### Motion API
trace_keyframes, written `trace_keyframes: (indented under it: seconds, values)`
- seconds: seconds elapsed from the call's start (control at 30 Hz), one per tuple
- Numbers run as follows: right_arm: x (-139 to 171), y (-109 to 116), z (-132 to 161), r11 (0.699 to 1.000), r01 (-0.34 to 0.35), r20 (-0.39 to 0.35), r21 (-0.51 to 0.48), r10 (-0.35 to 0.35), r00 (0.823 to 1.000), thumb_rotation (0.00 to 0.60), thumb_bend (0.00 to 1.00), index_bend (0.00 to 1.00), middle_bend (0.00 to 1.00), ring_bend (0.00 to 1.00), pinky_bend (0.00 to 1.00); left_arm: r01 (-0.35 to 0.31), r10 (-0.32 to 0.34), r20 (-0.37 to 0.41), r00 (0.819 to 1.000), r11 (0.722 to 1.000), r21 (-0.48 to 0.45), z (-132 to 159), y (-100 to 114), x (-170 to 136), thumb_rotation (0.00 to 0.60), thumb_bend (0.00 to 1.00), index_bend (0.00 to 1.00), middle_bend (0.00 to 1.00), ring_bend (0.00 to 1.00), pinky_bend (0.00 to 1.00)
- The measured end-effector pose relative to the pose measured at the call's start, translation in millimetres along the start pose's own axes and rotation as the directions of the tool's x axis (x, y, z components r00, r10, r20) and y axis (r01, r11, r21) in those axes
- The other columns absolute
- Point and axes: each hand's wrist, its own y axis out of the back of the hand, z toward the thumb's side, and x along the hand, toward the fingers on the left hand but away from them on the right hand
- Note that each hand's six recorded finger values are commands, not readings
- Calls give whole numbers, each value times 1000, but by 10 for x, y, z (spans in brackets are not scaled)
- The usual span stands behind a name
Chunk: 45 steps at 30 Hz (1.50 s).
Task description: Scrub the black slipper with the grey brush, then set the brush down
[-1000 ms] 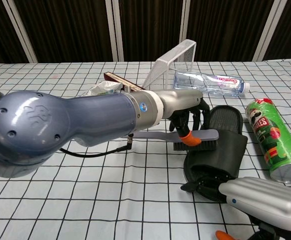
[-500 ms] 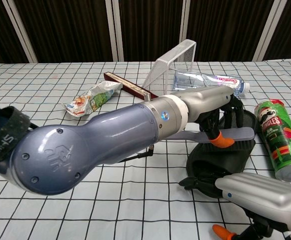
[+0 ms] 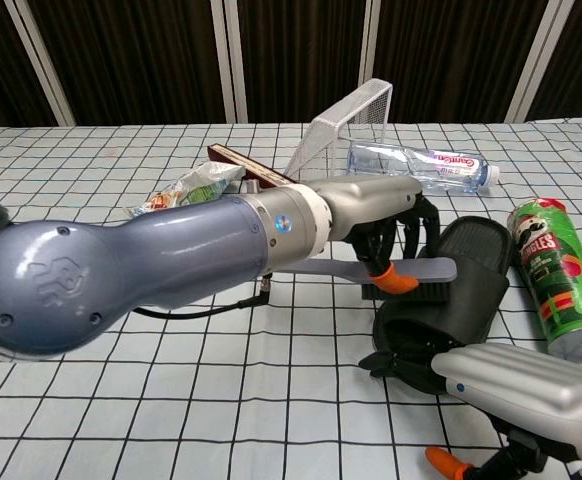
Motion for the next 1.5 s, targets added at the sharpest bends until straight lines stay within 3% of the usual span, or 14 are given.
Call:
trace_keyframes:
  seconds: [0.3,0.67,1.0,1.2,1.5]
  values:
    - [126,25,-14,999,12,6,33,-12,1000,600,558,0,111,17,0,-8,8,-19,1000,1000,-10,-110,262,-197,600,707,432,537,454,498]
    - [449,241,182,973,76,11,218,-80,997,600,558,0,94,13,0,-39,38,-78,996,999,-9,-389,541,-474,600,707,430,535,454,494]
    - [705,508,218,939,141,67,315,-170,983,600,557,0,30,0,0,-42,30,-185,982,997,-63,-919,703,-948,600,708,429,536,454,493]
    - [823,787,-29,908,247,130,338,-305,944,600,557,0,5,0,0,3,-20,-196,980,996,-86,-1077,536,-1244,600,708,435,537,454,464]
    - [1063,1017,-672,878,399,225,265,-459,859,600,558,0,0,0,0,50,-48,-163,985,999,6,-1227,103,-1698,600,670,423,524,454,423]
